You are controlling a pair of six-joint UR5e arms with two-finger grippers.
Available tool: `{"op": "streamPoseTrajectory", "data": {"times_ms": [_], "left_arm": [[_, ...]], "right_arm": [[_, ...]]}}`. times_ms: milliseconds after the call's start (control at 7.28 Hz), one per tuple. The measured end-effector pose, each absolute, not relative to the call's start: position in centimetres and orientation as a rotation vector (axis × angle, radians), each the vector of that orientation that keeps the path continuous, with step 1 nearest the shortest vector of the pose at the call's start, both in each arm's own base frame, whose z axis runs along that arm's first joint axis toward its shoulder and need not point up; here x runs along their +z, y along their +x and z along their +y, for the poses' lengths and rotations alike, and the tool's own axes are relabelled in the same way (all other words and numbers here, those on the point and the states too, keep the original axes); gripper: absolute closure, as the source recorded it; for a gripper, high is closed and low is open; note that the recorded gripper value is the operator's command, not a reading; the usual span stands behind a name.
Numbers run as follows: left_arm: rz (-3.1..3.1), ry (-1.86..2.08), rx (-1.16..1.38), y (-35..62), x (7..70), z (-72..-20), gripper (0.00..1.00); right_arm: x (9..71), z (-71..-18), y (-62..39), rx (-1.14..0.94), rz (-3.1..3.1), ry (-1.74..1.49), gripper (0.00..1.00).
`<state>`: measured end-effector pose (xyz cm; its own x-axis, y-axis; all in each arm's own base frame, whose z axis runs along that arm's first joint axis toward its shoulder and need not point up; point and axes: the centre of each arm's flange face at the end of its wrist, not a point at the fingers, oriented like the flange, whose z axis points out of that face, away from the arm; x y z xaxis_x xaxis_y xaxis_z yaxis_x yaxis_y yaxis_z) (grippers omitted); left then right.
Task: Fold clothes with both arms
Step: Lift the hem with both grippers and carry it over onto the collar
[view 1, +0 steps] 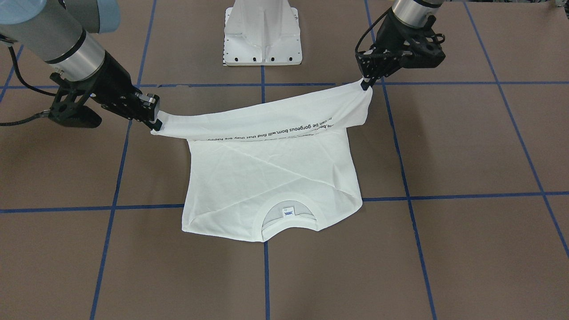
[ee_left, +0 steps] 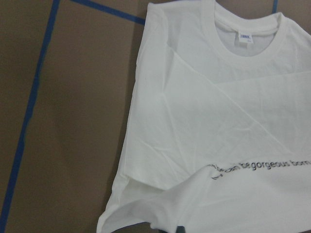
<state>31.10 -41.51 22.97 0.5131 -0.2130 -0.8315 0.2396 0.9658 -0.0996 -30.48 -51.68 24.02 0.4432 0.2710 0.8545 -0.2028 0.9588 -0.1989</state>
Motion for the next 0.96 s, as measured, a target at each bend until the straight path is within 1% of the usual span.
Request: {"op": "streamPoseTrajectory", "data": {"times_ms": [275,412,687,962], "left_arm": [[0.958,0.05,-0.296,32.8,24.4,-47.0,1.0],[0.958,0.058,-0.3,34.2,25.5,-49.1,1.0],[0.96,0.071,-0.315,36.4,29.8,-53.1,1.0],[0.96,0.082,-0.331,37.3,33.3,-55.6,1.0]], "right_arm": [[24.2,-56.7,-33.2,0.321,-1.028,-0.077,1.0],[24.7,-58.1,-34.2,0.334,-1.004,-0.08,1.0],[26.3,-59.8,-36.0,0.352,-0.962,-0.082,1.0],[28.1,-60.6,-38.2,0.339,-0.963,-0.064,1.0]]}}
